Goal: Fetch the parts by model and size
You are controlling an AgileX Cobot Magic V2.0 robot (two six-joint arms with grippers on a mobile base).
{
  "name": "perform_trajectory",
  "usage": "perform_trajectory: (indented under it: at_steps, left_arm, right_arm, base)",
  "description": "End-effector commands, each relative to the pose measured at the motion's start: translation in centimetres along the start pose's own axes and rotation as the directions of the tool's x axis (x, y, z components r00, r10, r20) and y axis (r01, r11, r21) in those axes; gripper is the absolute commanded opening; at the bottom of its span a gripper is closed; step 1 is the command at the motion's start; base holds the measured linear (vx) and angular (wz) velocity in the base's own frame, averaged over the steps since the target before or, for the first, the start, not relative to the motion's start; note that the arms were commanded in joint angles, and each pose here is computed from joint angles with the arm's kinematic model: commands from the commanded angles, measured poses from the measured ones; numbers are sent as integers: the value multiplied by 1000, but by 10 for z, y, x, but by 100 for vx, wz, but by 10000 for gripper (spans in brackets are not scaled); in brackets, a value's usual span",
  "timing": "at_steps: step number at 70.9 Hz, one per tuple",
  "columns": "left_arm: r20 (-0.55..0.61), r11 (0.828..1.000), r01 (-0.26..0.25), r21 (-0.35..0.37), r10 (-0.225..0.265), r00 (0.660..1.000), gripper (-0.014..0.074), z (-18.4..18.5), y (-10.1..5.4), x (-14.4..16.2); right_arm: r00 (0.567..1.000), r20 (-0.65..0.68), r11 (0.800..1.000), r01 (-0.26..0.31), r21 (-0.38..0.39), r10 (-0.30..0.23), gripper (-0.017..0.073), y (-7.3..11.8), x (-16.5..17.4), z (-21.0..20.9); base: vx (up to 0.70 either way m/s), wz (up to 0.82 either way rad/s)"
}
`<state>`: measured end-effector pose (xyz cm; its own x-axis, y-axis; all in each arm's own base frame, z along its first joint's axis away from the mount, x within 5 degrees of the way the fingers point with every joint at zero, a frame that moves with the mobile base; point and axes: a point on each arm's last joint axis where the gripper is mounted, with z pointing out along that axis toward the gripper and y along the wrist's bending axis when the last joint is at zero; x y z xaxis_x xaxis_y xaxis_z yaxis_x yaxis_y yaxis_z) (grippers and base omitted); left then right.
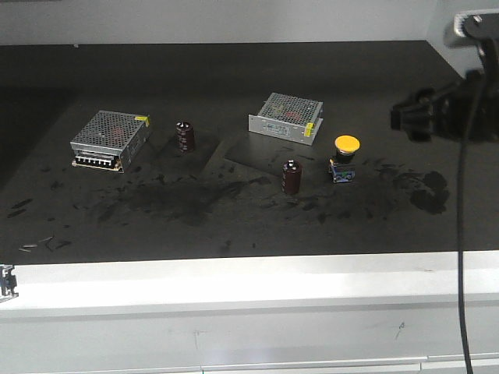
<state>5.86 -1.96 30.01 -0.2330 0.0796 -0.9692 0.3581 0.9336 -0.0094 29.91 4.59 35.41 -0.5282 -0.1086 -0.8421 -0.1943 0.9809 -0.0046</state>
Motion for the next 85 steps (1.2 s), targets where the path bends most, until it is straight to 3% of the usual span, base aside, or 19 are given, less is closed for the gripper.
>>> perform_trajectory:
  at_steps: [1,21,33,39,85]
  left_arm:
    - [89,1000,1,17,-3,996,-7,-2,-1,-14]
    - [89,1000,1,17,-3,996,-7,-2,-1,-14]
    - [89,1000,1,17,-3,996,-7,-2,-1,-14]
    - [89,1000,1,17,-3,996,-7,-2,-1,-14]
    - [89,1000,1,17,-3,996,-7,-2,-1,-14]
  right_arm:
    - [997,71,999,10,-37,-7,500,2,-33,2]
    - [996,-87,994,-16,-104,6,500,5,-64,59]
    - [987,-150,992,45,-121,-63,500,22,-74,89]
    - [983,-184,996,0,-94,-18,500,21,-77,101]
    - [897,-441,1000,10,-26,-20,500,14,-37,158]
  base:
    - [0,0]
    - [0,0]
    - [0,0]
    - [0,0]
    - [0,0]
